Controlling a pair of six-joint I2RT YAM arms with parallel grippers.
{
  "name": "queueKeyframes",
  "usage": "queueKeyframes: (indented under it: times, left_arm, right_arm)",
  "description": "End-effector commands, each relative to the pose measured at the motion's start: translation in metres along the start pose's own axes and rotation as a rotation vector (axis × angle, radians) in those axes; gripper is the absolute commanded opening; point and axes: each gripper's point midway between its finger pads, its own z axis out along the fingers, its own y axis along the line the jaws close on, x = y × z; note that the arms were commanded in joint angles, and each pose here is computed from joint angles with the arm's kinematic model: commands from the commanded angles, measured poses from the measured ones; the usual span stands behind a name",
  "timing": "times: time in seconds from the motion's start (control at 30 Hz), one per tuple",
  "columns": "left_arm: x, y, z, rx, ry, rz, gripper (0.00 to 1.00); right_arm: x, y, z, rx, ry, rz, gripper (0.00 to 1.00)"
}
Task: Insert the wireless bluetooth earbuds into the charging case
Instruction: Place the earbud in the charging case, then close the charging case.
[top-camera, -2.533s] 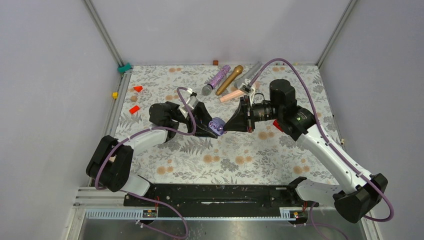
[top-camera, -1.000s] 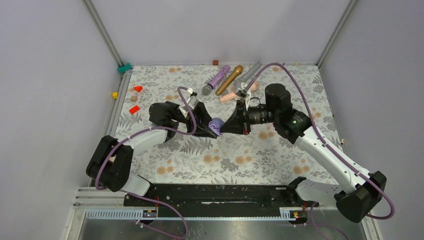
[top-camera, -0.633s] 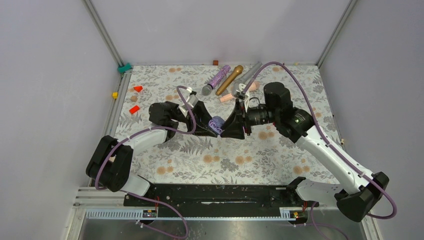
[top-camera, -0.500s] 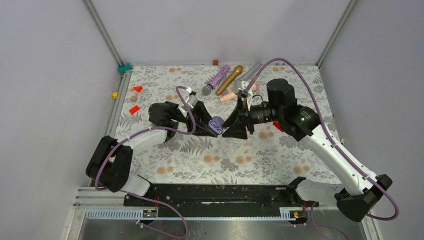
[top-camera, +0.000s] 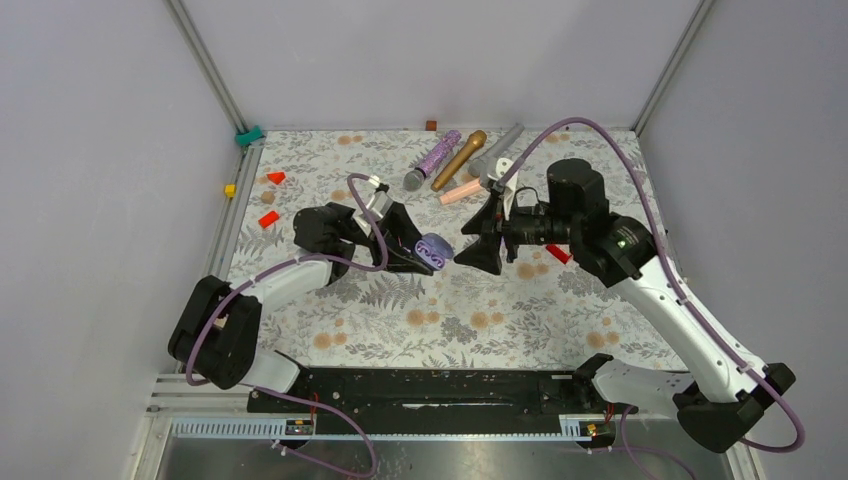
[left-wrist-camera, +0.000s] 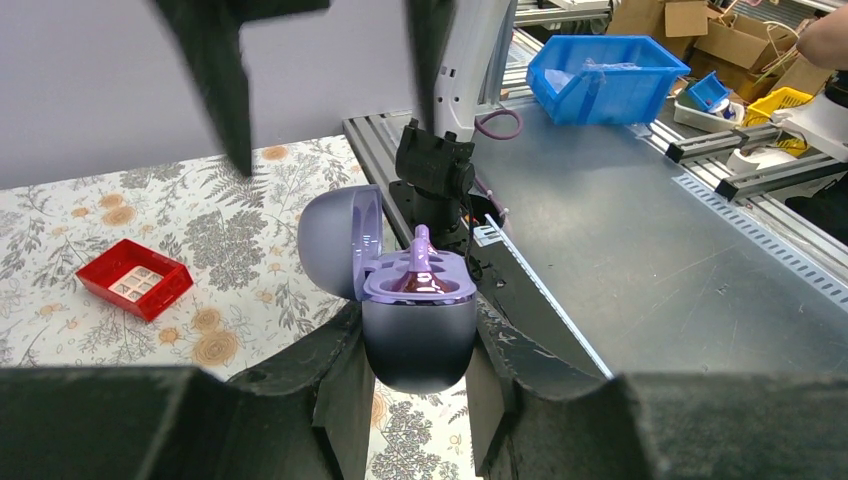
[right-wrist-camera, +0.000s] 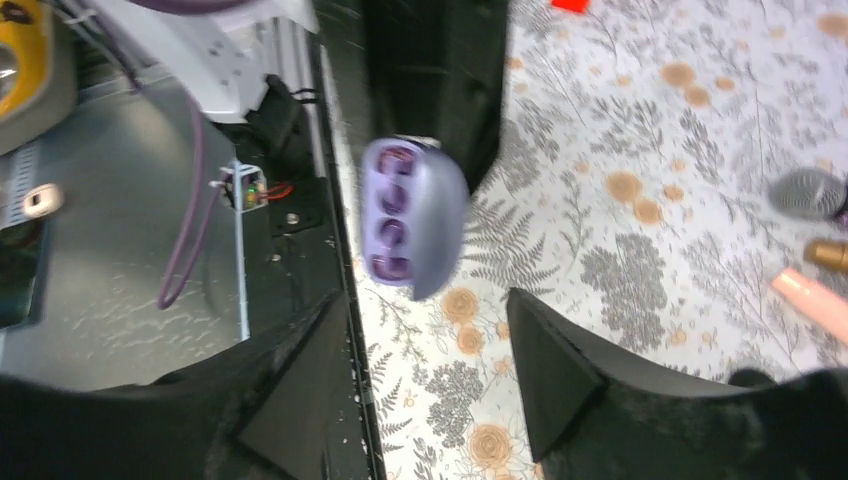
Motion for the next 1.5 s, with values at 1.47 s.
queueKeyframes:
  times: [1.47]
  left_arm:
    - [0.001,-0.018,0.01,0.078,0.025,0.077,0.13]
  right_arm:
    - [-0.017,0.051,-0.016,-0.282,-0.125,0.066,0.99]
